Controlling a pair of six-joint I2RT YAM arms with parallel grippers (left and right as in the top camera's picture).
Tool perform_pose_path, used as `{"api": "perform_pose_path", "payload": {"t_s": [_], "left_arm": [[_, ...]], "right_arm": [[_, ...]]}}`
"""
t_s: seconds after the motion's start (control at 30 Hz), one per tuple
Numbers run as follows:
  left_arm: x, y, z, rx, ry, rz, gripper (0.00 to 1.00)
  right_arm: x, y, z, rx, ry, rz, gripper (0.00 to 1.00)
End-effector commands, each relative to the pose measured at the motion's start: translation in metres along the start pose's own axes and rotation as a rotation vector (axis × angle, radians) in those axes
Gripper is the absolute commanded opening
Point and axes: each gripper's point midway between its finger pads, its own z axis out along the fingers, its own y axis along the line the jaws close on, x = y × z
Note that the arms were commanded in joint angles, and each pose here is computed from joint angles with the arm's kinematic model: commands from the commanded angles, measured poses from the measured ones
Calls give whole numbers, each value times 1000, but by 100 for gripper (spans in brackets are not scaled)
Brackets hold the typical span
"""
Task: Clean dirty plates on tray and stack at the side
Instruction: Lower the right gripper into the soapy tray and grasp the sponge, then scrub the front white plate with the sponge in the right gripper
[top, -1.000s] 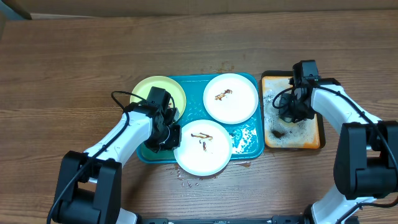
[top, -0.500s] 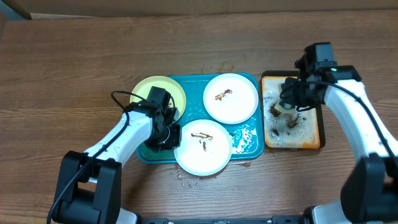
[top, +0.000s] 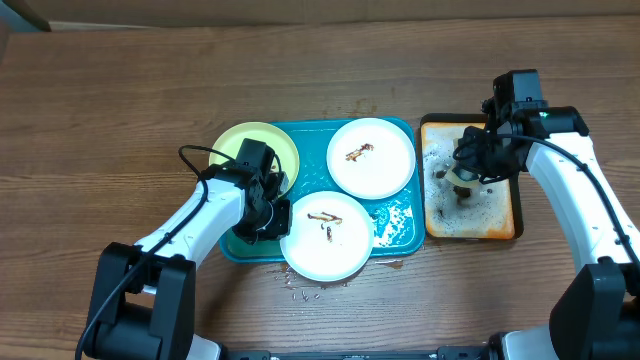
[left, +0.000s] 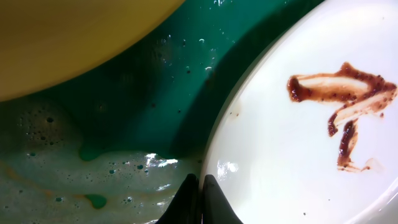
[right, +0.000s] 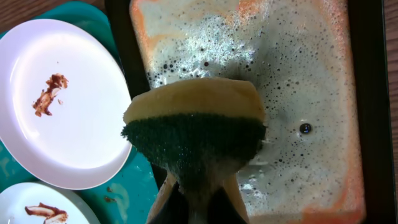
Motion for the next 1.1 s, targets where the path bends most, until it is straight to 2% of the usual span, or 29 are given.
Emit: {"api": "perform_pose_path", "payload": {"t_s": [0.0, 0.3, 0.53, 0.77, 1.07], "left_arm": [[-6, -4, -1, 4, -11, -8, 4], [-6, -4, -1, 4, -11, -8, 4], [-8, -5, -2, 7, -21, -6, 4], [-9, -5, -2, 9, -25, -7, 4], [-9, -5, -2, 8, -25, -8, 4]], "right_arm": [[-6, 1, -4, -2, -23, 9, 4], [-4, 5, -4, -20, -17, -18, 4], [35, 81, -10, -328, 94, -296, 4], [85, 157, -5, -399, 124, -492, 4], [140, 217, 25, -404, 153, -559, 4]]}}
